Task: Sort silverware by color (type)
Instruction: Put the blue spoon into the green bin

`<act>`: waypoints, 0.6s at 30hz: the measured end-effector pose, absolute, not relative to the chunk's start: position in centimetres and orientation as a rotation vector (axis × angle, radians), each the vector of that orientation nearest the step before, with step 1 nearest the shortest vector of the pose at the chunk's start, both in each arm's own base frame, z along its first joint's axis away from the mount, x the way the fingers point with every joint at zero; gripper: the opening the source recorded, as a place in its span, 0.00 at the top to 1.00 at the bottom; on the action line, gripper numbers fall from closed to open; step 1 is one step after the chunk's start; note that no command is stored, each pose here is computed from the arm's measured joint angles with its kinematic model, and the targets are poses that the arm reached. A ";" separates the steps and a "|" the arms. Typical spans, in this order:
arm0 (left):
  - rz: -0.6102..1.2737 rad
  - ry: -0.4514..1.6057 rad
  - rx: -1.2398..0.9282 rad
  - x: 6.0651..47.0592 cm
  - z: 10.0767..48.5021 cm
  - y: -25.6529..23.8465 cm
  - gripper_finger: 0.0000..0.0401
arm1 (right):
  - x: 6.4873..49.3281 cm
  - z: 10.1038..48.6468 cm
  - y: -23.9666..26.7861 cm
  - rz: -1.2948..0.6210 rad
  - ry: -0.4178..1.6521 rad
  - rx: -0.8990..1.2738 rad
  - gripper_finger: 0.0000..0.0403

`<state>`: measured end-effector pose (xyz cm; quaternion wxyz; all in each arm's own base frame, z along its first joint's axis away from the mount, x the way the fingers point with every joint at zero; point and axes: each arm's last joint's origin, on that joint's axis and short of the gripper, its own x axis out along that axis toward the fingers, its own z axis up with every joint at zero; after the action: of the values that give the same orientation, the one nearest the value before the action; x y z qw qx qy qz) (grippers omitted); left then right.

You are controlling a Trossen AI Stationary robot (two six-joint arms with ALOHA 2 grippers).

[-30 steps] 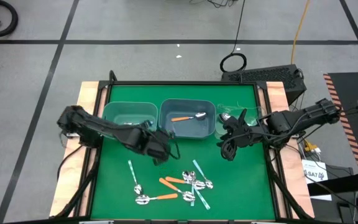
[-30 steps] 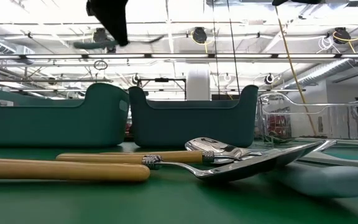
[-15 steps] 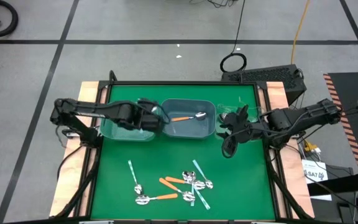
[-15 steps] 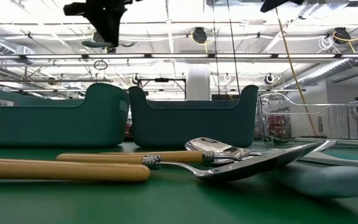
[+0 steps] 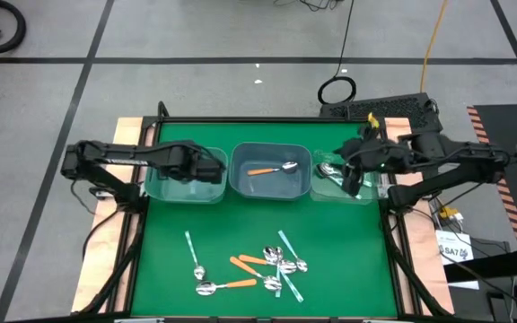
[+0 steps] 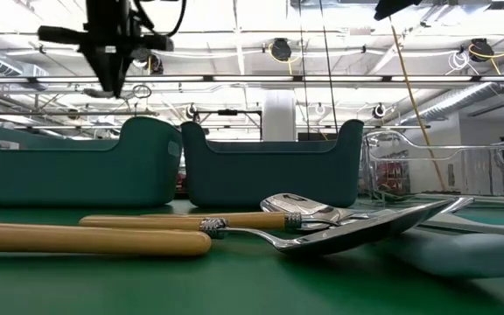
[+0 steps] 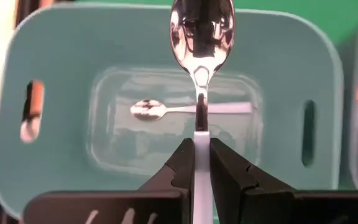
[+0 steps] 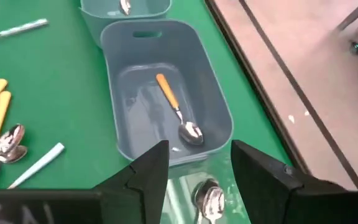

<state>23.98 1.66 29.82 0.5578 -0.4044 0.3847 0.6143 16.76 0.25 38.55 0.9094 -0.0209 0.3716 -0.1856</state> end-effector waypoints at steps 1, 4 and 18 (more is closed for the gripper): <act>1.466 0.877 -0.987 24.0 29.5 1.7 0.92 | 16.5 38.7 0.1 -0.386 0.759 -0.048 0.59; 1.555 0.808 -1.067 24.0 28.1 1.7 0.92 | 15.9 39.0 -0.3 -0.383 0.747 -0.075 0.59; 1.803 0.693 -1.181 23.6 24.8 2.0 0.92 | 15.3 39.4 -0.9 -0.338 0.750 -0.179 0.59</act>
<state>23.62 1.95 24.81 0.4248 -0.4722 0.2770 0.7210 15.30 -0.87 39.35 0.9127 -0.0867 0.3641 -0.1640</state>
